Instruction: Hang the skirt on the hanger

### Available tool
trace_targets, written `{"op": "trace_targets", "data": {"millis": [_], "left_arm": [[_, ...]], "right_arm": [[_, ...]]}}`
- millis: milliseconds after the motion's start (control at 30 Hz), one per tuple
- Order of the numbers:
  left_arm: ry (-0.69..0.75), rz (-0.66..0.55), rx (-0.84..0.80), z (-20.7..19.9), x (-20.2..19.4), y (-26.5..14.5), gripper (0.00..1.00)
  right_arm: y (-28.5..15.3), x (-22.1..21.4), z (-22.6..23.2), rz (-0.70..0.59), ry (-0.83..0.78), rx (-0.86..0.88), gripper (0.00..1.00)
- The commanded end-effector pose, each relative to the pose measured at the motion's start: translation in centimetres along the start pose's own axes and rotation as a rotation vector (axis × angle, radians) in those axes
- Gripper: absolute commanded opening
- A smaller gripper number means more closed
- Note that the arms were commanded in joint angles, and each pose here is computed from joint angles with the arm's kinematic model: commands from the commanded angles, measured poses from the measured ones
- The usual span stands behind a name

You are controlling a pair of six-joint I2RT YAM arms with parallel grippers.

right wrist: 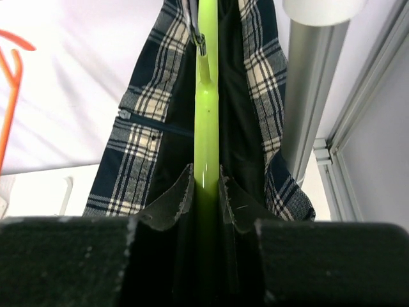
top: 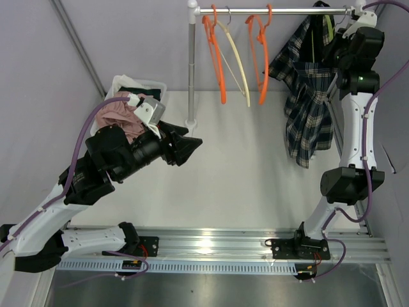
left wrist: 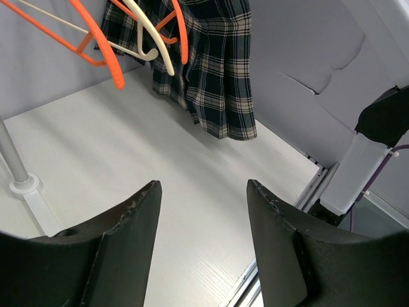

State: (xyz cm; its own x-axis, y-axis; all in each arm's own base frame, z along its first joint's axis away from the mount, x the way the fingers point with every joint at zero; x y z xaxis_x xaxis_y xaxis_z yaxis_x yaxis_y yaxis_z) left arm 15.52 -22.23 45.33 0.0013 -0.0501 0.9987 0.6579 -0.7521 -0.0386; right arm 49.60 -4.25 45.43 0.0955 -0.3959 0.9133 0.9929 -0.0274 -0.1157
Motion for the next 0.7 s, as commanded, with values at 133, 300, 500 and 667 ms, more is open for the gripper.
{"op": "trace_targets", "data": {"millis": [133, 300, 500, 667], "left_arm": [[-0.004, -0.008, 0.055, 0.9, 0.3, -0.3, 0.64], [-0.006, -0.02, 0.083, 1.4, 0.7, -0.4, 0.69], [-0.012, -0.029, 0.129, 2.0, 1.2, -0.4, 0.71], [-0.014, -0.033, 0.216, 3.3, 1.7, -0.7, 0.73]], "right_arm": [[-4.2, 4.9, 1.6, -0.182, 0.079, -0.002, 0.57], [-7.4, 5.0, 2.4, -0.174, 0.156, 0.03, 0.84], [-10.4, 4.7, 3.0, -0.142, 0.215, 0.035, 0.94], [-13.3, 3.1, 2.3, -0.085, 0.25, -0.004, 0.96]]}}
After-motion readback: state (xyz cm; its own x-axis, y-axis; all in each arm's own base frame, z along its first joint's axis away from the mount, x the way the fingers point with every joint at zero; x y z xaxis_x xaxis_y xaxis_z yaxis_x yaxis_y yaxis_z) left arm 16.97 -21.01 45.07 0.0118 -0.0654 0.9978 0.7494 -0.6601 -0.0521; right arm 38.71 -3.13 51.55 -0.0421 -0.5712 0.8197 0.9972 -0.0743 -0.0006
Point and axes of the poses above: each gripper's point midway between its finger pads, its own y axis out along the fingers, its own z axis along the line the jaws close on, x = y × z, the point moved 3 cm from there along -y, back along the fingers, and after that the axes turned 15 degrees about y, right-handed, at the moved point
